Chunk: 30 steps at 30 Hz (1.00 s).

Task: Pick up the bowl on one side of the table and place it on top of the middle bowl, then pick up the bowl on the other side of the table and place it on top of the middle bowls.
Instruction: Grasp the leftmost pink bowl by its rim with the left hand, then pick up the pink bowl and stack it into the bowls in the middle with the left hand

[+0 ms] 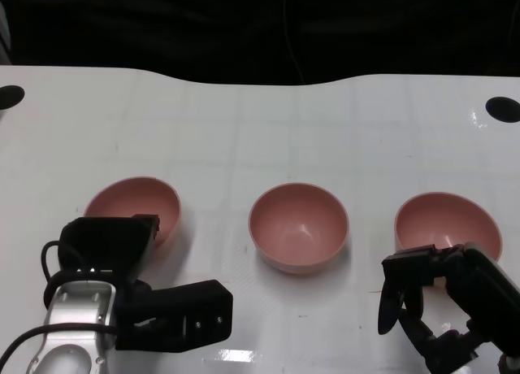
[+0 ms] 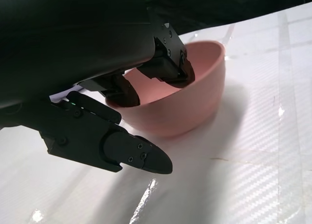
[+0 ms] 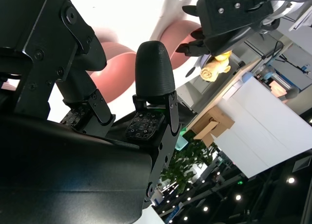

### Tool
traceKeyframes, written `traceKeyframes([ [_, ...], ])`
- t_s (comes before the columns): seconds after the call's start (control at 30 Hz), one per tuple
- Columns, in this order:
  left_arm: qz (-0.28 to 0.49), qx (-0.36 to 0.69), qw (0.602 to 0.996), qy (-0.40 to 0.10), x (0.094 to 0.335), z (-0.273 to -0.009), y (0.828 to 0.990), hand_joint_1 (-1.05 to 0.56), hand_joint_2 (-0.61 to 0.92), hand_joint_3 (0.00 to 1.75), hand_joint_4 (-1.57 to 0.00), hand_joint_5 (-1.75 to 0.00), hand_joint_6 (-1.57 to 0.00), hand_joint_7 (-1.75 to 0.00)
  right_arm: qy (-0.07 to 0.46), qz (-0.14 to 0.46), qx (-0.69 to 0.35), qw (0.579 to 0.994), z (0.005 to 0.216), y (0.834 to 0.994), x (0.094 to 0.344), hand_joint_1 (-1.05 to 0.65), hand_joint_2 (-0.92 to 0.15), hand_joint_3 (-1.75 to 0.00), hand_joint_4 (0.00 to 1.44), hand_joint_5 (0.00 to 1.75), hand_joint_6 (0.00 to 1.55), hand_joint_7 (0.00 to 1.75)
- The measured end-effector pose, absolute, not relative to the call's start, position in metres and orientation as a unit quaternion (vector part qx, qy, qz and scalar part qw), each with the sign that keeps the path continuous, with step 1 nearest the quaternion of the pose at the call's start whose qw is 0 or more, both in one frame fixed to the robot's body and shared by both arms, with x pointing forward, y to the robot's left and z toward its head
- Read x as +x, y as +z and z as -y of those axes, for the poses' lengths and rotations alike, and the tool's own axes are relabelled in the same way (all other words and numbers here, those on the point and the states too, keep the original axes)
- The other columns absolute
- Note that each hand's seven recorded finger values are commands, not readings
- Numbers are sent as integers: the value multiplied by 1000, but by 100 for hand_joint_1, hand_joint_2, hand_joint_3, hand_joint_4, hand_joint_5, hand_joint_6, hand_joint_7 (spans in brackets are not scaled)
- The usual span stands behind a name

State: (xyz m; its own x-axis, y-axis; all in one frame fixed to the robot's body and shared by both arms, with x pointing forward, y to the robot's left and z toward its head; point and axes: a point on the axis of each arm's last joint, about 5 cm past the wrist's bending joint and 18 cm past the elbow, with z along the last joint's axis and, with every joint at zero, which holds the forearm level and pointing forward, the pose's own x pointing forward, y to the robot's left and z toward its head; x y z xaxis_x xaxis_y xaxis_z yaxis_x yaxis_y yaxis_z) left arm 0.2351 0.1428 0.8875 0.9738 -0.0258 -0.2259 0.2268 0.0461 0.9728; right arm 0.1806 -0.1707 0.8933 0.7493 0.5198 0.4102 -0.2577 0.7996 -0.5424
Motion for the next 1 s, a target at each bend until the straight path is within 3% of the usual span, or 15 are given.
traceKeyframes([
  [0.1, -63, 689, 716, -92, 243, -146, 877, -42, 92, 13, -90, -39, -76, -12, 216, 282, -233, 905, 170, 893, 181, 25, -2, -173, 98, 172, 95, 130],
  [0.13, -57, 690, 716, -94, 243, -147, 873, -39, 92, 15, -91, -54, -88, -12, 216, 282, -233, 905, 170, 893, 180, 24, -2, -173, 98, 172, 94, 130],
  [0.17, -42, 689, 718, -93, 244, -148, 870, -36, 92, 16, -85, -94, -103, -17, 216, 282, -233, 905, 170, 893, 180, 24, -2, -174, 98, 172, 94, 130],
  [0.2, -19, 690, 718, -92, 245, -150, 868, -34, 92, 15, -77, -138, -106, -41, 216, 282, -233, 905, 170, 893, 180, 23, -2, -173, 98, 172, 94, 130],
  [0.27, 15, 687, 721, -91, 244, -154, 862, -33, 92, 15, -72, -161, -97, -73, 216, 282, -233, 905, 170, 893, 180, 23, -3, -173, 98, 172, 94, 130],
  [0.3, 29, 684, 724, -88, 243, -155, 860, -35, 92, 17, -76, -169, -85, -109, 216, 282, -233, 905, 170, 893, 180, 23, -3, -173, 98, 171, 94, 130],
  [0.37, 50, 677, 730, -82, 243, -156, 857, -37, 92, 19, -78, -173, -75, -133, 216, 282, -233, 905, 170, 893, 180, 23, -3, -173, 98, 171, 94, 130],
  [0.47, 66, 666, 739, -81, 244, -156, 857, -34, 92, 20, -75, -174, -71, -141, 216, 282, -233, 905, 170, 893, 180, 23, -3, -173, 98, 171, 94, 130],
  [0.53, 71, 658, 745, -82, 245, -156, 858, -33, 92, 21, -73, -175, -72, -136, 216, 282, -233, 905, 170, 893, 180, 24, -4, -172, 98, 172, 94, 130],
  [0.63, 85, 657, 745, -80, 245, -158, 859, -26, 88, 18, -79, -175, -70, -156, 216, 282, -233, 905, 170, 893, 180, 24, -3, -171, 97, 172, 93, 130],
  [0.73, 116, 650, 748, -72, 245, -155, 868, -24, 87, 18, -79, -175, -69, -157, 216, 282, -233, 905, 170, 893, 180, 24, -4, -171, 97, 173, 93, 131],
  [0.77, 129, 648, 748, -68, 246, -154, 871, -21, 84, 19, -82, -175, -76, -146, 216, 283, -233, 905, 170, 893, 180, 24, -4, -171, 96, 173, 93, 131],
  [0.87, 185, 633, 750, -53, 246, -148, 884, -20, 62, 62, -85, -175, -84, -129, 216, 282, -233, 905, 170, 893, 180, 24, -4, -171, 97, 172, 93, 131],
  [0.93, 218, 618, 753, -52, 246, -143, 893, -20, 58, 69, -85, -175, -84, -132, 216, 283, -233, 905, 170, 893, 180, 24, -4, -171, 97, 172, 93, 130],
  [1.0, 244, 600, 760, -55, 246, -139, 900, -20, 58, 72, -85, -175, -78, -149, 216, 283, -233, 905, 170, 893, 180, 24, -5, -171, 97, 172, 93, 130],
])
